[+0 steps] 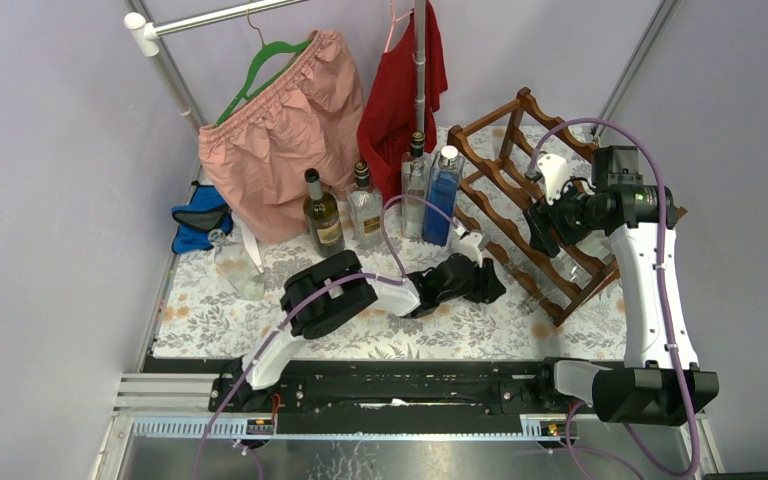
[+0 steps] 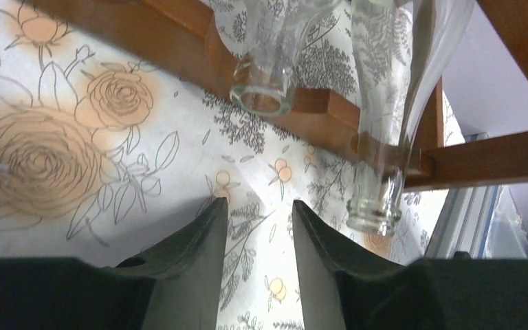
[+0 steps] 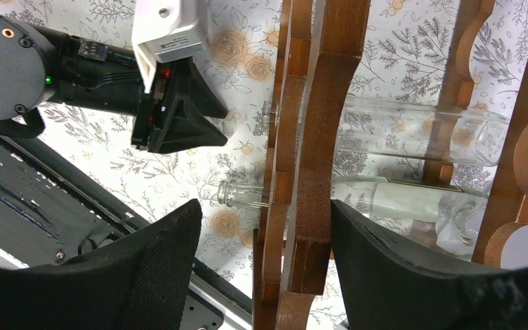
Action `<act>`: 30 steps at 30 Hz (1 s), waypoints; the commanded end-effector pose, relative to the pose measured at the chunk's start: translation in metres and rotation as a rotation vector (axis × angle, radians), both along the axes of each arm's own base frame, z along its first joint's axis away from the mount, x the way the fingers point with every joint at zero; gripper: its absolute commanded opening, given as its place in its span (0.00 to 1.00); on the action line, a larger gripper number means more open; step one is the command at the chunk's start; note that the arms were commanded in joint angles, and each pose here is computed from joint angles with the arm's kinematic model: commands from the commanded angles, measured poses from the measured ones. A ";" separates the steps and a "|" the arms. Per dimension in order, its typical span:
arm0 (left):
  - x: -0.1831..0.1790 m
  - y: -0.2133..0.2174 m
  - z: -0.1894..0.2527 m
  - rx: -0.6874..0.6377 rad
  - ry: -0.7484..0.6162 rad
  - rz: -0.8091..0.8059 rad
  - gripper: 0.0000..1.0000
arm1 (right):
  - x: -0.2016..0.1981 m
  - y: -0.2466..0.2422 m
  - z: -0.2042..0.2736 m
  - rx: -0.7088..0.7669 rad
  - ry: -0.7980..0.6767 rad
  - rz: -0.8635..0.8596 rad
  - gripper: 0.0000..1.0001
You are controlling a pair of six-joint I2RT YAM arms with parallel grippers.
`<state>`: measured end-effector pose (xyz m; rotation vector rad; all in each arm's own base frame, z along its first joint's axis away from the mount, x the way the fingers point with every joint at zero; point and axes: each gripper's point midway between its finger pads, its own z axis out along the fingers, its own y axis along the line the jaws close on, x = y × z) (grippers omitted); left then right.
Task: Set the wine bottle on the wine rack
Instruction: Place the wine bottle in the wine rack.
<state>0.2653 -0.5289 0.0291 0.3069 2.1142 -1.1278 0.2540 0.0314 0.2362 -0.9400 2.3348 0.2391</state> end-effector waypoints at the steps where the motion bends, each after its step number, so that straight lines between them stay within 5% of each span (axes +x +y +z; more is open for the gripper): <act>1: -0.019 0.010 0.007 0.030 -0.051 -0.070 0.47 | -0.002 0.009 0.026 0.035 -0.064 0.020 0.75; 7: -0.045 0.022 0.013 0.036 -0.066 -0.145 0.49 | 0.004 0.013 0.047 0.058 -0.115 0.026 0.83; 20: -0.085 0.035 0.028 0.010 -0.134 -0.190 0.56 | -0.019 0.035 0.074 0.158 -0.187 0.107 0.83; 30: -0.103 0.058 0.076 0.021 -0.317 -0.169 0.57 | -0.056 0.066 0.073 0.309 -0.172 0.241 0.82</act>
